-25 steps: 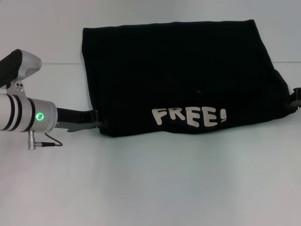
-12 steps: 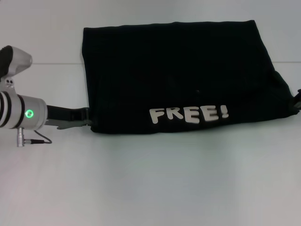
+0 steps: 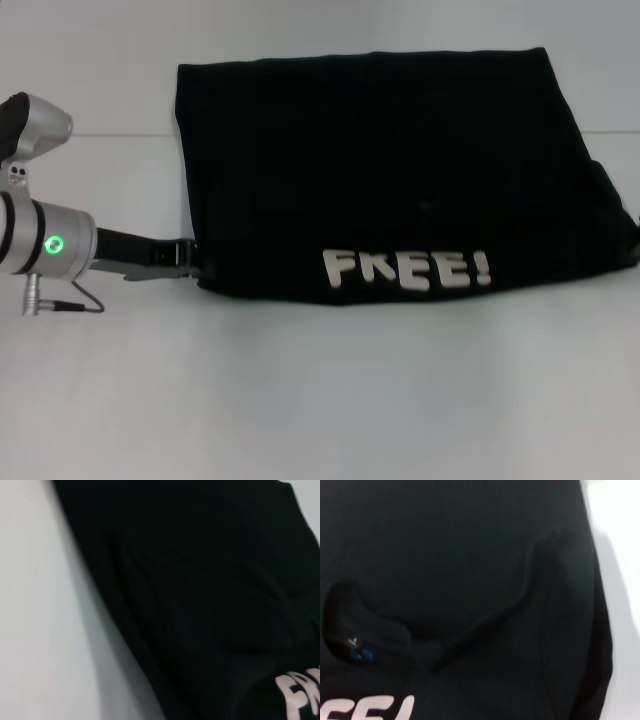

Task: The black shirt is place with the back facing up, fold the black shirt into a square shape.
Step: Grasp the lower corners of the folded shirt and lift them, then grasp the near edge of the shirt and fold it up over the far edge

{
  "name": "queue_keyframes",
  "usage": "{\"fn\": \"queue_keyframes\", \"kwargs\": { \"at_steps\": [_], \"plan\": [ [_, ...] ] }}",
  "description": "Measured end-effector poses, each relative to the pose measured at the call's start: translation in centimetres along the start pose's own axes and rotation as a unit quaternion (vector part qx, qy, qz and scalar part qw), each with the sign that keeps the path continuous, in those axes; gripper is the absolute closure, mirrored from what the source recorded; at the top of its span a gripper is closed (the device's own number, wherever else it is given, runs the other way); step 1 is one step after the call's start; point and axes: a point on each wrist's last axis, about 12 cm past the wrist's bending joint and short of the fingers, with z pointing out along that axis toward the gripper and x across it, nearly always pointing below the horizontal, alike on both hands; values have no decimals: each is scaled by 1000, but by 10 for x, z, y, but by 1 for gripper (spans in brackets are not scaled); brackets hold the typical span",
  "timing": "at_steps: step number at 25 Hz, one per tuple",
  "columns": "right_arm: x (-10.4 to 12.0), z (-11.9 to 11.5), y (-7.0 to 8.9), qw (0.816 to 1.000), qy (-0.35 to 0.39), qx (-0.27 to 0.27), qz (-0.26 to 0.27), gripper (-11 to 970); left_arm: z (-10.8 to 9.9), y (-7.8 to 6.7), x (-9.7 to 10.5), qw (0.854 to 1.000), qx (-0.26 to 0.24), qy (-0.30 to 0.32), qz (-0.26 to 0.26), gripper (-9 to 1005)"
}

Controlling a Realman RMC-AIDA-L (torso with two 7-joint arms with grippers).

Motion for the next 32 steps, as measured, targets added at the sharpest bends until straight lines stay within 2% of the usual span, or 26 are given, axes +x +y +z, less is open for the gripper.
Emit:
{"fn": "queue_keyframes", "kwargs": {
  "at_steps": [7, 11, 16, 19, 23, 27, 32],
  "plan": [
    [36, -10, -13, 996, 87, -13, 13, 898, -21, -5, 14, 994, 36, 98, 28, 967],
    [67, -24, -19, 988, 148, -34, 11, 898, -35, -12, 29, 981, 62, 178, 40, 961],
    [100, -49, -25, 979, 189, -75, 8, 900, -47, -16, 42, 967, 92, 232, 45, 954],
    [117, -55, -25, 970, 220, -101, -5, 903, -52, -19, 50, 956, 110, 267, 46, 949],
    [122, -58, -30, 970, 216, -110, 0, 902, -56, -19, 63, 943, 122, 307, 48, 943],
    [117, -64, -34, 974, 185, -129, 1, 902, -62, -18, 62, 945, 145, 287, 50, 938],
    [95, -80, -39, 980, 92, -176, 2, 902, -73, -21, 35, 961, 186, 198, 51, 930]
  ]
}}
